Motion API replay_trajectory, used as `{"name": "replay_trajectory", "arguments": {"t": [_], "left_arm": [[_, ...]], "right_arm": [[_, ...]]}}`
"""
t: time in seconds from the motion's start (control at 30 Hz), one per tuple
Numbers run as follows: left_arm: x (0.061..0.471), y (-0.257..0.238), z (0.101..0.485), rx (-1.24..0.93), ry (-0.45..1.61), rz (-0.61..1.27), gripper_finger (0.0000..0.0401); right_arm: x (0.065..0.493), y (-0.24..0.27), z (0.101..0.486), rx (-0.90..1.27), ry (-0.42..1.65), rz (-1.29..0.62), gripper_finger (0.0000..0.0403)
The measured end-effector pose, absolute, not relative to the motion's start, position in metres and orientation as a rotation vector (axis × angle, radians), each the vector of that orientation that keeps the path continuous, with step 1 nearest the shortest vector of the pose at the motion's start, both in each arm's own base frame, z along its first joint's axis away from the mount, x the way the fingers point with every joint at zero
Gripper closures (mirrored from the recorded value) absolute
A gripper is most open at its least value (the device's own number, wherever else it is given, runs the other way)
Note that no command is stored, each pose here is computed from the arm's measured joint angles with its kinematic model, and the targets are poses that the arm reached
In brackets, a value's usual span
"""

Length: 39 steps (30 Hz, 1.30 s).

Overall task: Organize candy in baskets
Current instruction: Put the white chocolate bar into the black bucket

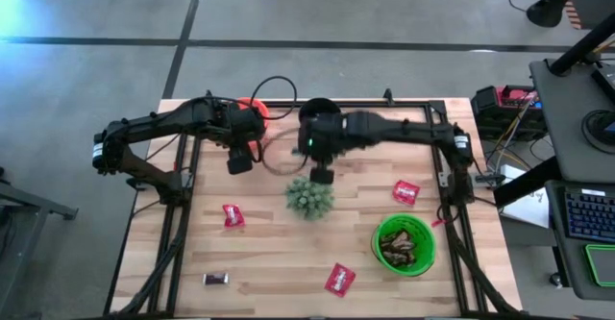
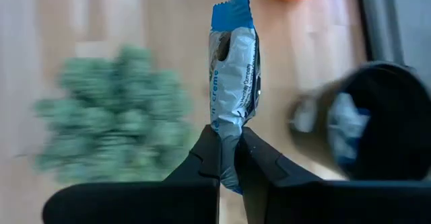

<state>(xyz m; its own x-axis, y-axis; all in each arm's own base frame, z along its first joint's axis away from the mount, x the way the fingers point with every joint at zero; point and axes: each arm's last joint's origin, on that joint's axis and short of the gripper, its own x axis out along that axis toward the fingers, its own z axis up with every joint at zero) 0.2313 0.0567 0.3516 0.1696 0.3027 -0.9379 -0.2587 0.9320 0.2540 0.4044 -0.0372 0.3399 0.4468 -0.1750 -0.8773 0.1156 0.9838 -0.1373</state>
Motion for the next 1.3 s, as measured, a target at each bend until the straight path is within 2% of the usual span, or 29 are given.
{"name": "replay_trajectory", "arguments": {"t": [0.67,0.83,1.0,1.3], "left_arm": [[0.228,0.056,0.351,-0.048,1.356,0.461,0.0235],[0.228,0.056,0.351,-0.098,1.346,0.502,0.0235],[0.228,0.056,0.351,-0.145,1.331,0.542,0.0235],[0.228,0.056,0.351,-0.187,1.315,0.579,0.0235]], "right_arm": [[0.356,-0.189,0.344,-0.069,1.143,-0.38,0.039],[0.348,-0.209,0.34,-0.044,1.154,-0.404,0.039],[0.349,-0.222,0.339,0.017,1.062,-0.325,0.039],[0.353,-0.228,0.331,0.044,1.055,-0.307,0.039]]}}
